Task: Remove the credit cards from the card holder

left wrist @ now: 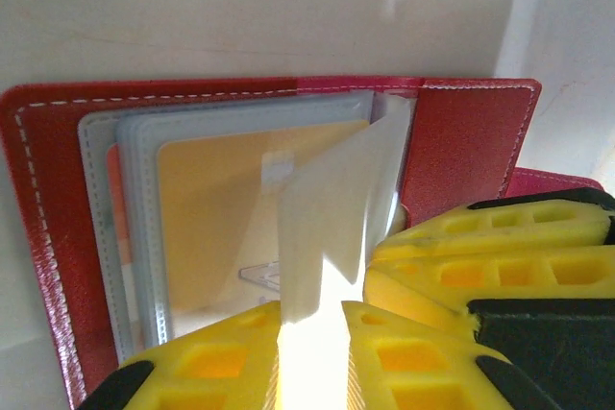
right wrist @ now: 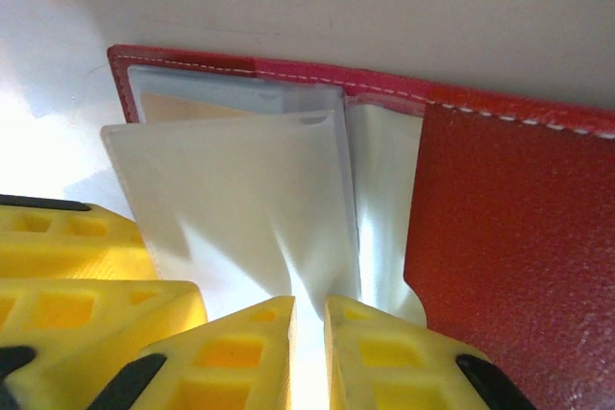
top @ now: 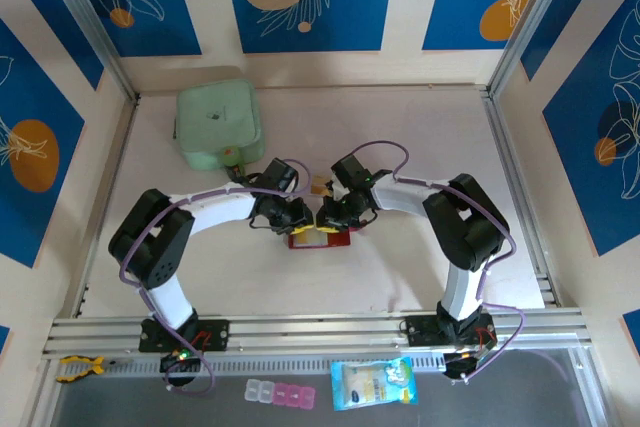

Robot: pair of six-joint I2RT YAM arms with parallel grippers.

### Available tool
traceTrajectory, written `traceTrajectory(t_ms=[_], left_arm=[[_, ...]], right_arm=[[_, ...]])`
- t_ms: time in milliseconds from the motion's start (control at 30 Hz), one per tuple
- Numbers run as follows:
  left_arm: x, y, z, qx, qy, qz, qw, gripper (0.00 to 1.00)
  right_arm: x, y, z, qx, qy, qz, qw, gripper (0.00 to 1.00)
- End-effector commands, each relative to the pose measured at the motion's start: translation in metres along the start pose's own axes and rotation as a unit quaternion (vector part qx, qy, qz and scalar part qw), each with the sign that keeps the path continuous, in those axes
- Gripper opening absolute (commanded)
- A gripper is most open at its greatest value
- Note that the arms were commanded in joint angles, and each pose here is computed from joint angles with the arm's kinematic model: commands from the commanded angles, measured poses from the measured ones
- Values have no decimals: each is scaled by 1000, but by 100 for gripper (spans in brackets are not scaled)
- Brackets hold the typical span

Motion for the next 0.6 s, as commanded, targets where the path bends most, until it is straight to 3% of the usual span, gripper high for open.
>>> traceTrajectory(t_ms=[0,567], left_arm=[[4,3,-8,11,-6,4,1000,21],[9,10,-60,51,-44,19,998,35]], right_arm=[[2,12,7,-12,0,-4,1000,16],[-5,72,-2,24,2,-72,997,22]])
Point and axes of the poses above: each hand's point on the last joint's axis, 136 mm out from that joint toward the fingers, its own y axis back along the fingers, its own z axis along the line the jaws close on, x = y × z, the point moved 1 cm from there along y, back along the fingers, and after that the axes turned 9 degrees about y, right-handed, at the moved point
